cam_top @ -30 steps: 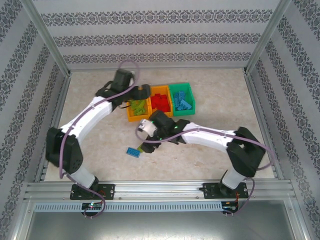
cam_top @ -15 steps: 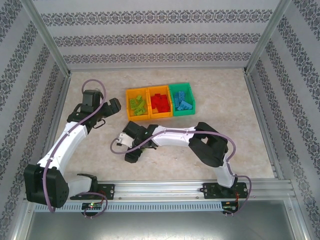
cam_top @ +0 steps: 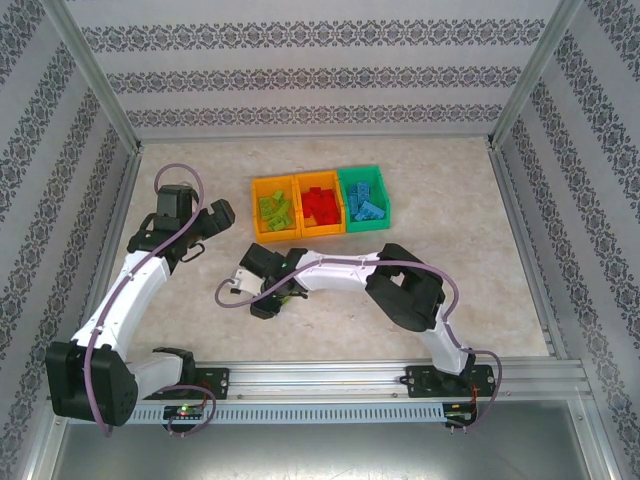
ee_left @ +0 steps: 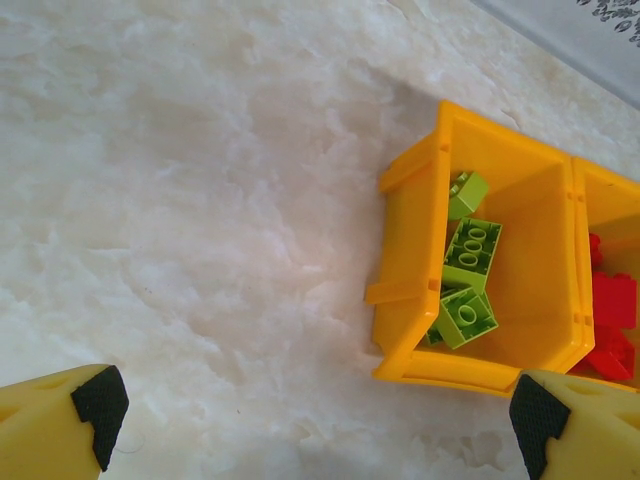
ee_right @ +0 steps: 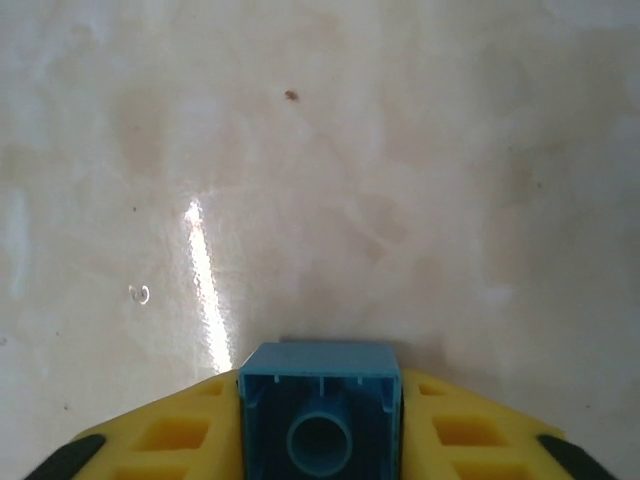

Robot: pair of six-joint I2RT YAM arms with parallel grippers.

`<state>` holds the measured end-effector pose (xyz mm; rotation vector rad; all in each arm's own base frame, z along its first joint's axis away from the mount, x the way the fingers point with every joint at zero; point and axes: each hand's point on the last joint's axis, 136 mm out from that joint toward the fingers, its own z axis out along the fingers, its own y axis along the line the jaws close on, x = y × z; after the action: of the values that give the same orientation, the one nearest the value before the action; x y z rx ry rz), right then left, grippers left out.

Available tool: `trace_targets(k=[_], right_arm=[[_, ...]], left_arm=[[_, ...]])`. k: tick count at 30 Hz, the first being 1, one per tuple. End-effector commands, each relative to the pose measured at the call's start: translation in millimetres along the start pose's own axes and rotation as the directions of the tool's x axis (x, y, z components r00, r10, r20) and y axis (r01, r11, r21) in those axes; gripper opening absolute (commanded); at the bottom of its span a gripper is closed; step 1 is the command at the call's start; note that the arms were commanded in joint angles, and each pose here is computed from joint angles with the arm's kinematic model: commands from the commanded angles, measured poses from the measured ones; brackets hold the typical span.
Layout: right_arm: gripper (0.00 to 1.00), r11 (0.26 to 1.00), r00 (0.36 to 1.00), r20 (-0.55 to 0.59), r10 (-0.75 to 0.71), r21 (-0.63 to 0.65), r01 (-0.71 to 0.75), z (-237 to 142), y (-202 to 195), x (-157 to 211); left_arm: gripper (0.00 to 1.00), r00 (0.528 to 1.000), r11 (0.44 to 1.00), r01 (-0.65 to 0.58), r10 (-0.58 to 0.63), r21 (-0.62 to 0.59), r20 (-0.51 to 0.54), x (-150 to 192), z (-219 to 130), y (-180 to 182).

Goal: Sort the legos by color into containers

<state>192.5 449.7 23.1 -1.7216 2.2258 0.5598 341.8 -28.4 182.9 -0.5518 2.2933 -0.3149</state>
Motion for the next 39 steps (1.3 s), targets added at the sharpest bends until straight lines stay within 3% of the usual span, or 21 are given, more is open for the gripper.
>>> trace_targets(k=[1,7,12,15,20,24,28,39], right_arm=[[0.26,1.000,0.999,0.053,0.006,0.000,-0.006,-18.7,4.9,-14.8],[0.25,0.994,0.952,0.285,0.111,-0.016,-0.111,-95.1,-14.7,-46.3],[0.26,0.951,0.850,0.467,0.245,0.056,-0.305,-179.2,-88.5,-32.6],[0.26,0.858,0.762,0.534,0.366,0.124,-0.498,-222.7,-154.5,-0.3],[0.24,0.622,0.587,0.580,0.564,0.169,-0.765,-260.0,-249.5,64.5],[0.24,0.488,0.500,0.573,0.649,0.192,-0.852,-264.0,-299.0,96.4],[0.25,0.418,0.468,0.554,0.689,0.225,-0.880,-257.2,-333.4,113.9],[0.31,0.355,0.444,0.441,0.780,0.273,-0.894,-216.9,-374.4,134.4]], left_arm=[[1.00,1.000,1.000,0.006,-0.006,-0.027,-0.006,3.3,-3.4,9.6],[1.00,1.000,1.000,-0.025,0.025,-0.009,-0.016,5.2,-4.4,6.7],[1.00,0.990,0.991,-0.124,0.127,0.059,-0.061,18.8,-4.3,-6.8],[1.00,0.974,0.975,-0.201,0.210,0.097,-0.091,36.0,-2.8,-19.1],[1.00,0.918,0.927,-0.347,0.367,0.141,-0.153,79.6,1.6,-40.2],[1.00,0.843,0.868,-0.465,0.494,0.171,-0.214,118.5,4.1,-53.9],[1.00,0.773,0.824,-0.526,0.567,0.214,-0.285,155.8,7.5,-59.1],[0.92,0.602,0.718,-0.613,0.695,0.329,-0.393,223.3,13.1,-69.9]])
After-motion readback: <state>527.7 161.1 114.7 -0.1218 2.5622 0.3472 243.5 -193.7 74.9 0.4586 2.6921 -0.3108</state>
